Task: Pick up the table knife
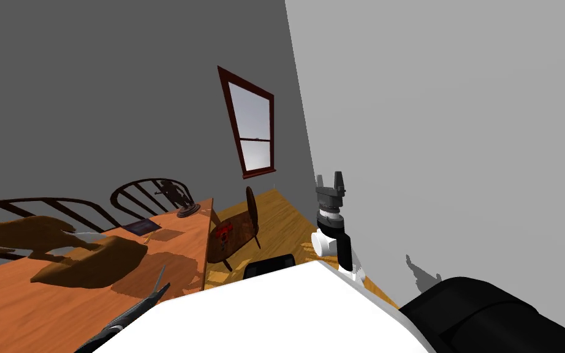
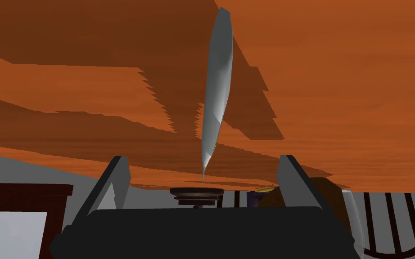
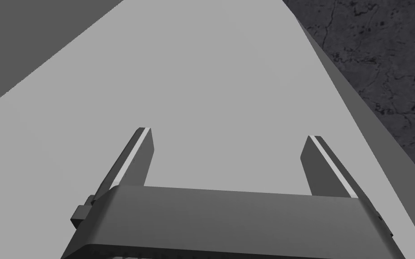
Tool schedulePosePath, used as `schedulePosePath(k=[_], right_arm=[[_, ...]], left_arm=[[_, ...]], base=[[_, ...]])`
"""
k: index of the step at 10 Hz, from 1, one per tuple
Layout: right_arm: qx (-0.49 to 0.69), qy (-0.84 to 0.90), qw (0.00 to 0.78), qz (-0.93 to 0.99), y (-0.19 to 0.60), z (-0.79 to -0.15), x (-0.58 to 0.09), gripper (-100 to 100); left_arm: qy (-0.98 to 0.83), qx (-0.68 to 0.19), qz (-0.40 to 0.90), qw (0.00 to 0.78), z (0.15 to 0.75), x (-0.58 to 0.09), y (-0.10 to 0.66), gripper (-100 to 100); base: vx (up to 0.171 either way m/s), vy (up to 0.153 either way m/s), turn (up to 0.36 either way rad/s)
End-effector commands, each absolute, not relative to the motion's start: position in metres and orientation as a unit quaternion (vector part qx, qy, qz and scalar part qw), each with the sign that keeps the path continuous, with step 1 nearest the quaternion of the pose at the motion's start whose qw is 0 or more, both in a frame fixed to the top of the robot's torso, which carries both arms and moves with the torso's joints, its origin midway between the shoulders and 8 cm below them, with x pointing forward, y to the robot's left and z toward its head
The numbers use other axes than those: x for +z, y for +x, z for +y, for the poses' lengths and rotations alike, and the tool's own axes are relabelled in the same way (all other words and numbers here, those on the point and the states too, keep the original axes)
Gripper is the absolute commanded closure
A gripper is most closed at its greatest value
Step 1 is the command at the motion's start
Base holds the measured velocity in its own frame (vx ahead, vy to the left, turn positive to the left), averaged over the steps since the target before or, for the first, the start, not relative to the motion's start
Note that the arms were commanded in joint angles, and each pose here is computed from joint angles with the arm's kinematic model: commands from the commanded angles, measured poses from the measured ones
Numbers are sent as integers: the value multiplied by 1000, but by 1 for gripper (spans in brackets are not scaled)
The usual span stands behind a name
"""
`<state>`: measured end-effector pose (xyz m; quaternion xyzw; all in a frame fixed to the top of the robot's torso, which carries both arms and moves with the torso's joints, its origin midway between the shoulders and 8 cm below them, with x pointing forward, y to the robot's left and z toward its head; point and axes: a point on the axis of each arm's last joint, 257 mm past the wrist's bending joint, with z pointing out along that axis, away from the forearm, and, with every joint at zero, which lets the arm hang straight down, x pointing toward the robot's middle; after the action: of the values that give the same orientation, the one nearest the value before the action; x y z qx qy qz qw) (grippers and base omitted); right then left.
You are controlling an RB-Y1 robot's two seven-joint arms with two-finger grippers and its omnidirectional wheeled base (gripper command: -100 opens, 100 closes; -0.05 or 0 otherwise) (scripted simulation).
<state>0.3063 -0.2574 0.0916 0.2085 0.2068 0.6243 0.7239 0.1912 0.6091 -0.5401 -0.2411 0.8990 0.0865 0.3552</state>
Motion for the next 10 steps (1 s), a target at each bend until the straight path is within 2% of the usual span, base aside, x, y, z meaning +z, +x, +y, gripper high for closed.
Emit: schedulePosePath(k=[1, 5, 8, 10], right_arm=[[624, 209, 724, 207, 306, -257, 92, 0], [624, 209, 724, 207, 306, -257, 92, 0], [624, 208, 724, 207, 306, -257, 92, 0], [624, 209, 724, 207, 306, -257, 92, 0]], left_arm=[[-229, 81, 902, 356, 603, -543, 180, -100], [-212, 70, 906, 360, 592, -547, 150, -100], [-199, 71, 908, 361, 589, -547, 140, -100], [-191, 70, 909, 364, 587, -547, 131, -100]], base=[[116, 21, 79], [150, 21, 130], [84, -3, 57], [150, -1, 117]])
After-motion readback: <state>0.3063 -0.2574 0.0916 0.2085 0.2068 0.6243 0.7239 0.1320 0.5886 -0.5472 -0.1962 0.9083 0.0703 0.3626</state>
